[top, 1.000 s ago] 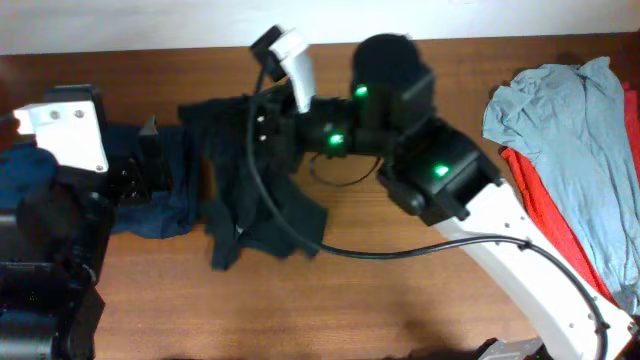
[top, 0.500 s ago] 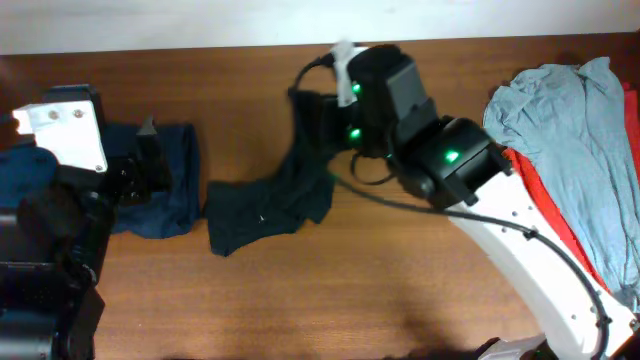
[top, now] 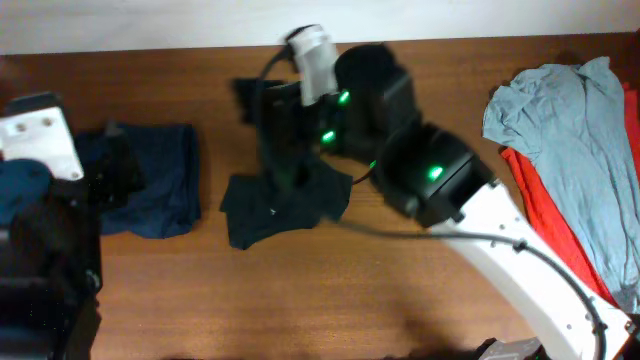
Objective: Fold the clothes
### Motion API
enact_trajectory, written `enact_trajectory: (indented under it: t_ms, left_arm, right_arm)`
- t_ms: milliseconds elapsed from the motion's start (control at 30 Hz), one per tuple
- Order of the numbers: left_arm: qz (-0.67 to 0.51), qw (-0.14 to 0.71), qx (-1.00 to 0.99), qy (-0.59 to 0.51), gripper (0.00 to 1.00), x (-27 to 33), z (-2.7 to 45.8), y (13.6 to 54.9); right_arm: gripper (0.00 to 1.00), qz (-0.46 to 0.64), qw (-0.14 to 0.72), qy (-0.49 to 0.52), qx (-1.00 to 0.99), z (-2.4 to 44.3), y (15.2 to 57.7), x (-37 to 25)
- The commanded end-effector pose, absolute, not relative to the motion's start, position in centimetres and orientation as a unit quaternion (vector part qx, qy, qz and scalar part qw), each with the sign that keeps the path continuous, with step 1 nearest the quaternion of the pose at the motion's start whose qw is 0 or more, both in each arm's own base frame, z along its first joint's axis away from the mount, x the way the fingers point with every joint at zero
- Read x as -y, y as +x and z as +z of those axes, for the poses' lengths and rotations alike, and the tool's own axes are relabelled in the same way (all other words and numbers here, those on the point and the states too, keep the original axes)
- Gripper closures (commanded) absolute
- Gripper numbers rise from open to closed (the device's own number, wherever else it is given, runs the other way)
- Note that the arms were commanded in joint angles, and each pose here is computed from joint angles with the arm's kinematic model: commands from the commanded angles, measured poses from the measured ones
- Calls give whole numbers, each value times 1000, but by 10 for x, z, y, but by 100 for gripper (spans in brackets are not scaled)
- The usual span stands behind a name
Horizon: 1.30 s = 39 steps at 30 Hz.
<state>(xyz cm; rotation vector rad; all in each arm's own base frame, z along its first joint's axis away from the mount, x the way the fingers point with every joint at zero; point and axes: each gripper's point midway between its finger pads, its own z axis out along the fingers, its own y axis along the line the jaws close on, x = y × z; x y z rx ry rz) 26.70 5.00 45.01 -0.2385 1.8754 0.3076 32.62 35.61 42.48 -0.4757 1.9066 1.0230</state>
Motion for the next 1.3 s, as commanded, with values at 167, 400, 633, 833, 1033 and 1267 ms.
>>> enact_trajectory:
  t_ms: [167,400,633,833,1033,1267]
  left_arm:
    - [154,584,-785,-136,1,-64,459,253]
    - [154,582,-787,-135,1,-64,458,253]
    - [153,579,-790,-133,1,-63,456,256]
    - [153,578,-790,-133,1,-63,455,256]
    - [153,578,-790,-133,1,-63,455,256]
    - [153,576,-792,-132,1,-63,454,256]
  right_arm:
    - [96,475,486,-203,-705,482,276,-389]
    - [96,461,476,-158,-732,470,300,-369]
    - [96,582,468,-167,-643,529,264,-393]
    - [96,601,476,-166,-620,544,236,-411]
    - [96,592,490,-143,-624,545,223,-419]
    - [96,474,504,-88,-716,490,287,-382]
